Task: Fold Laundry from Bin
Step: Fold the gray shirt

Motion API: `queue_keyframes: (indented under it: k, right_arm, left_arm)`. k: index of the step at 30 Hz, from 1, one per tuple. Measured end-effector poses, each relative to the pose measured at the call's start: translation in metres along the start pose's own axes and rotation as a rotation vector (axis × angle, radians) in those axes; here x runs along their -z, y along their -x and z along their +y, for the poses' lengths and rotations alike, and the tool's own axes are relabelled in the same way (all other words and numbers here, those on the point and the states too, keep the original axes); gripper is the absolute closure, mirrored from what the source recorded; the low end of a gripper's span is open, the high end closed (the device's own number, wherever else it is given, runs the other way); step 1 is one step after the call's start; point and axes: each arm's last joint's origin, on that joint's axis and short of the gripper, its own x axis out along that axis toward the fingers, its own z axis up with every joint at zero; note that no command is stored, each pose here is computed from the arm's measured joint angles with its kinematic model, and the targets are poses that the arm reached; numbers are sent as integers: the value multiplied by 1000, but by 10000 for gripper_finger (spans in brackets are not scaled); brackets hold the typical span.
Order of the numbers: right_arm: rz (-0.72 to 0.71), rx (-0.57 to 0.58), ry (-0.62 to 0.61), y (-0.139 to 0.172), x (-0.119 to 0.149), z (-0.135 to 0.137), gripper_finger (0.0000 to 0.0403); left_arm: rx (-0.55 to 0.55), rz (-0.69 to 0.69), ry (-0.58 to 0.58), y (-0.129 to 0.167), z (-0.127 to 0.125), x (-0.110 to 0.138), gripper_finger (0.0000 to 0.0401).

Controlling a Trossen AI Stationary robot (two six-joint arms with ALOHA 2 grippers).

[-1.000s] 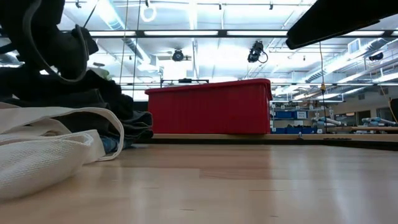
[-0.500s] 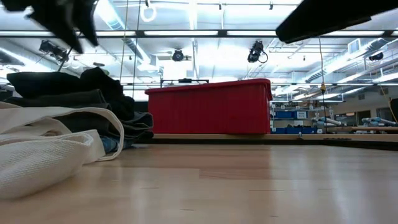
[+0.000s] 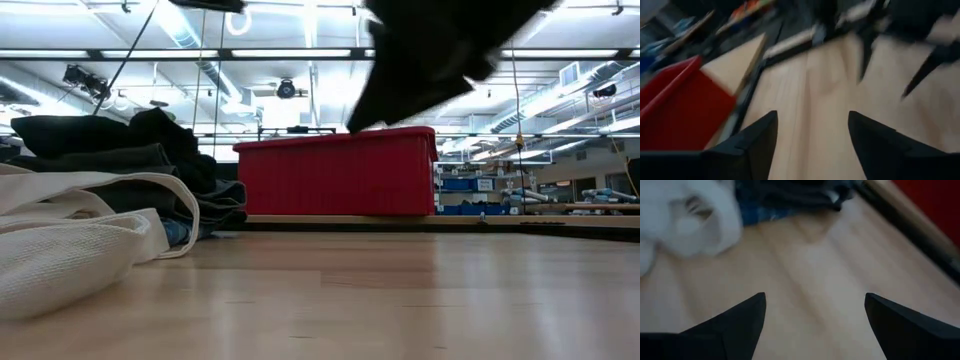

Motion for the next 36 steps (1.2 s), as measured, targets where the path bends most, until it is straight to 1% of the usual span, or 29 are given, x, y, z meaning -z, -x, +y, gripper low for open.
queue_keyframes:
  k: [2, 4, 7, 10, 13, 15, 17, 19, 21, 24, 25, 26, 28, 30, 32, 34, 36]
  right_arm:
    - [-5, 15, 0, -4, -16, -13, 56]
    - [-17, 26, 3, -4, -33, -28, 56]
    - [-13, 41, 30, -6, -53, -50, 56]
    - [8, 69, 51, -10, -72, -79, 56]
    - [27, 105, 52, -23, -90, -113, 56]
    - [26, 97, 43, -33, -100, -136, 56]
    - [3, 64, 24, -46, -110, -160, 56]
    - [-53, 16, -6, -61, -119, -183, 56]
    - [-138, -37, -35, -77, -126, -207, 56]
    - [-312, -107, -62, -104, -134, -245, 56]
    - [-381, -118, -72, -111, -136, -260, 56]
    - [-440, -117, -79, -118, -137, -274, 56]
    - [-556, -88, -101, -129, -140, -302, 56]
    - [-621, -57, -106, -136, -140, -330, 56]
    - [-702, -43, -113, -137, -143, -352, 56]
    - [-738, -59, -150, -138, -144, -370, 56]
    - [-739, -85, -218, -140, -143, -381, 56]
  left_arm:
    - [26, -79, 62, -16, 14, 10, 171]
    - [39, -102, 104, -31, 27, 25, 184]
    - [56, -151, 156, -44, 42, 41, 199]
    - [0, -167, 182, -51, 51, 56, 210]
    - [-77, -186, 207, -55, 62, 70, 215]
    - [-137, -218, 229, -56, 72, 76, 216]
    - [-185, -221, 240, -59, 79, 84, 216]
    - [-233, -222, 243, -60, 88, 91, 216]
    - [-264, -245, 204, -61, 99, 95, 216]
    - [-253, -265, 144, -64, 114, 104, 216]
    - [-272, -283, 124, -64, 122, 106, 216]
    - [-304, -304, 102, -64, 130, 107, 216]
    - [-391, -294, 65, -62, 147, 114, 216]
    - [-492, -303, 29, -57, 163, 119, 216]
    - [-606, -360, 12, -50, 180, 120, 216]
    - [-707, -420, 32, -40, 195, 123, 216]
    - [-766, -487, 102, -32, 207, 123, 216]
